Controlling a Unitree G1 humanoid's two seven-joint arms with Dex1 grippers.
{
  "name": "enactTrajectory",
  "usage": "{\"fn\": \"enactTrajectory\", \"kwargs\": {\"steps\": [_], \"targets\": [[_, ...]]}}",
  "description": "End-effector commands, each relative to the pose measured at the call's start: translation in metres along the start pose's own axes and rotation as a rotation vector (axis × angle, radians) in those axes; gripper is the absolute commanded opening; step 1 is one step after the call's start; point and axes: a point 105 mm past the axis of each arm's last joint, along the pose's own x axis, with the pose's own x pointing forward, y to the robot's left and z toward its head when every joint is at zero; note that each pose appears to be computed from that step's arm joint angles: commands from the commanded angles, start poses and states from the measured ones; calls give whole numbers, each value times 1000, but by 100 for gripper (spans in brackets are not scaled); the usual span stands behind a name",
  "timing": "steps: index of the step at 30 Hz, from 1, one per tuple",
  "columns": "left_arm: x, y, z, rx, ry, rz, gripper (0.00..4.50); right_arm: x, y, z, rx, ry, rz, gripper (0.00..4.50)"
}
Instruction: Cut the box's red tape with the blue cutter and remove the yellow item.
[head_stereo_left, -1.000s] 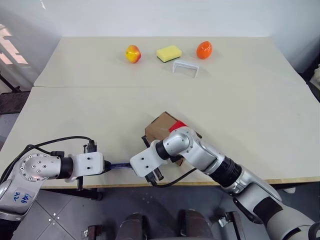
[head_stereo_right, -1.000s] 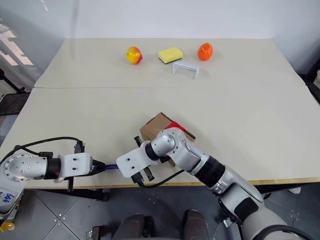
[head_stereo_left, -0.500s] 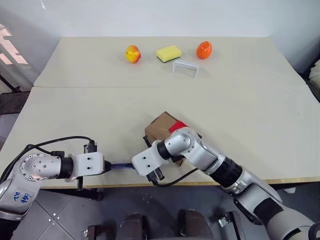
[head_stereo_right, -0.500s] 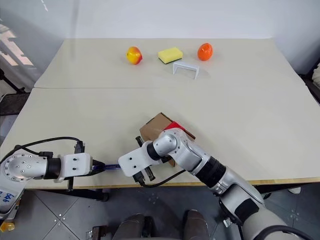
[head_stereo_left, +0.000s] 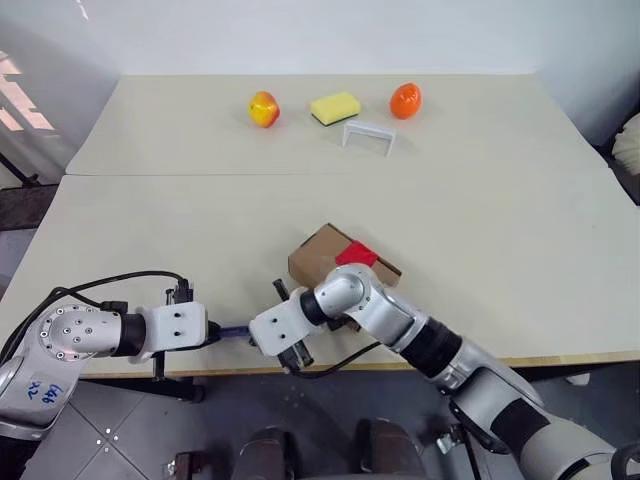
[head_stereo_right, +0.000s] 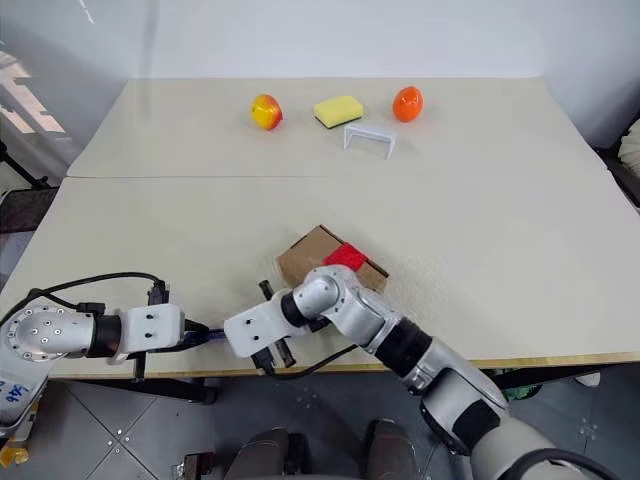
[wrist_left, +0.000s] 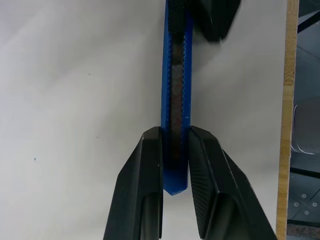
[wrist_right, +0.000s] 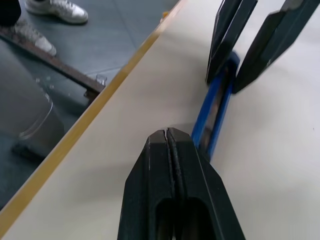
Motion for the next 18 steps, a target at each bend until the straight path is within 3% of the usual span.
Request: {"fn": "enactTrajectory", "kwargs": {"steps": [1,5,10,18], "targets": [[8,-17,0,-7,5,-87,52,-17,-13,7,7,-15,-55,6],[8,-18,-1,-6,11,-98,52,-37,-11,17,-9,-23,-49,6],[9,-18,-1,-28,15,-99,52,-54,-7,8,-47,49,-40,6],[10,-18,0,-29,18,-103,52,-48,0,-4,-34,80,-25,6]]}}
